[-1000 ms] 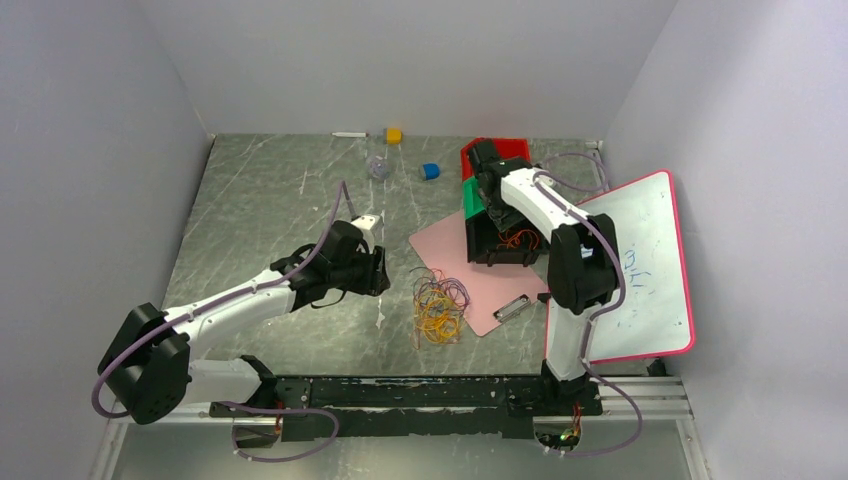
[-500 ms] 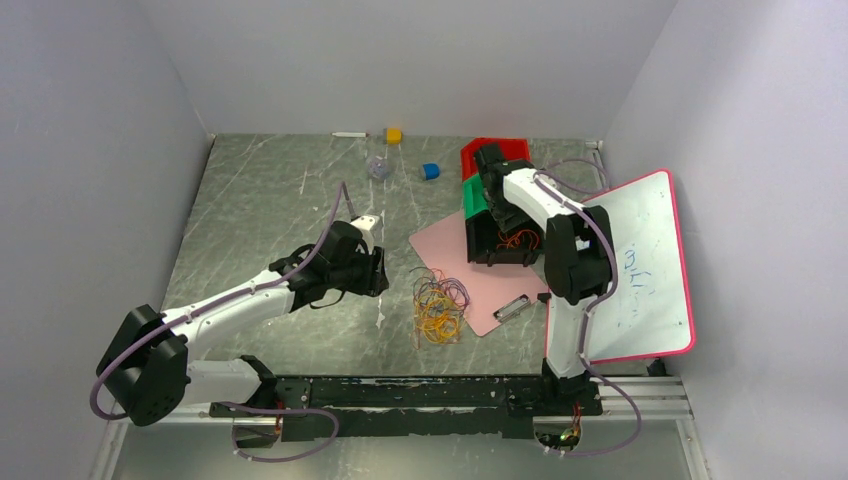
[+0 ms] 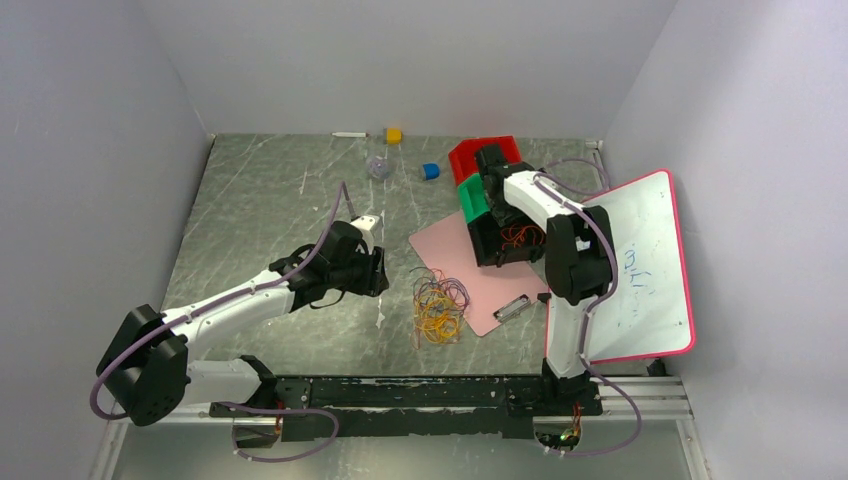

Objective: Untangle the cables

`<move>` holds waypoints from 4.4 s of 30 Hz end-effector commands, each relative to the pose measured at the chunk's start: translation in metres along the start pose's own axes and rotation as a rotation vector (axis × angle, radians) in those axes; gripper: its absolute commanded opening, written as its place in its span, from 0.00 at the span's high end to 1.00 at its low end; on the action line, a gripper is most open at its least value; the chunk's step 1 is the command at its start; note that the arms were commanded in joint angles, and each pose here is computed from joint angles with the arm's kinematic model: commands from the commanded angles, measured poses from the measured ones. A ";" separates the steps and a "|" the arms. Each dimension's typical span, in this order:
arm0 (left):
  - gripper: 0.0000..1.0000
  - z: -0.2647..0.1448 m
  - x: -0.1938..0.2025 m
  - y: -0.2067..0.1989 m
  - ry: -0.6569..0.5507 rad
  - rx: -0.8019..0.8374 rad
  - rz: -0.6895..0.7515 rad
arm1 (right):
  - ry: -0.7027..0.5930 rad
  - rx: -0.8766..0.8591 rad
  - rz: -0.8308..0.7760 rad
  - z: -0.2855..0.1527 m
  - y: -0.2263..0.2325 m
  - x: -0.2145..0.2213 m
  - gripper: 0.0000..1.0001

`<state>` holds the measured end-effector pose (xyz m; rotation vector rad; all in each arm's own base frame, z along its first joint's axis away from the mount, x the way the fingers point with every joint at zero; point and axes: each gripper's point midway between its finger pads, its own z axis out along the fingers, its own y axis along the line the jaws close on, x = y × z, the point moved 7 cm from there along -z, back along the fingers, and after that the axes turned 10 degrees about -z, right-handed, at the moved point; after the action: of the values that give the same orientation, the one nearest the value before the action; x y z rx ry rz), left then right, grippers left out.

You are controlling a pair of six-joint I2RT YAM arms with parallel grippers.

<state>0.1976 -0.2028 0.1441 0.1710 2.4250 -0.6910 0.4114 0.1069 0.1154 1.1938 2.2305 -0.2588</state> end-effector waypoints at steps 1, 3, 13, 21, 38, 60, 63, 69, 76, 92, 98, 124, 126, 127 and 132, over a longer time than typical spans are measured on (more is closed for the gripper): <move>0.49 -0.001 -0.010 -0.003 -0.025 -0.001 0.007 | -0.020 0.023 -0.040 0.002 -0.014 0.002 0.69; 0.49 -0.001 -0.011 -0.004 -0.026 0.000 0.008 | -0.037 0.006 -0.050 -0.001 -0.015 -0.002 0.78; 0.49 -0.002 -0.014 -0.007 -0.031 0.005 0.004 | -0.150 -0.151 -0.072 -0.038 -0.016 -0.031 1.00; 0.49 -0.006 -0.020 -0.010 -0.054 0.006 0.000 | -0.195 -0.261 -0.187 -0.062 -0.005 -0.044 1.00; 0.50 -0.038 -0.032 -0.006 -0.207 -0.030 -0.041 | -0.242 -0.711 -0.702 -0.112 0.055 0.008 1.00; 0.49 -0.076 -0.028 0.014 -0.340 -0.139 -0.135 | -0.077 -0.902 -1.083 -0.113 0.129 0.139 1.00; 0.49 -0.074 -0.027 0.014 -0.338 -0.135 -0.140 | -0.068 -0.855 -1.070 -0.110 0.123 0.138 1.00; 0.49 -0.069 -0.028 0.012 -0.317 -0.135 -0.136 | -0.045 -0.788 -1.023 -0.108 0.116 0.137 1.00; 0.49 -0.066 -0.029 0.011 -0.308 -0.131 -0.136 | -0.037 -0.773 -0.991 -0.110 0.105 0.139 0.98; 0.46 -0.061 -0.033 0.001 -0.280 -0.079 -0.106 | -0.145 -0.959 -0.916 -0.180 0.078 0.088 0.43; 0.47 -0.048 -0.039 -0.012 -0.229 -0.013 -0.064 | -0.199 -0.975 -0.836 -0.200 0.026 0.065 0.42; 0.53 0.046 0.027 -0.061 0.040 0.119 -0.001 | 0.099 -0.983 -1.129 -0.128 -0.076 0.133 0.54; 0.53 0.047 0.030 -0.059 0.047 0.113 0.000 | 0.100 -0.967 -1.141 -0.123 -0.072 0.135 0.56; 0.53 0.048 0.031 -0.058 0.047 0.112 0.001 | 0.104 -0.952 -1.147 -0.119 -0.071 0.137 0.57; 0.53 0.051 0.035 -0.056 0.057 0.112 0.005 | 0.134 -0.916 -1.171 -0.107 -0.070 0.144 0.61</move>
<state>0.1810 -0.2722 0.1138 0.2385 2.4674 -0.7846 0.2403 0.2083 0.1078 -0.5996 2.4526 0.3913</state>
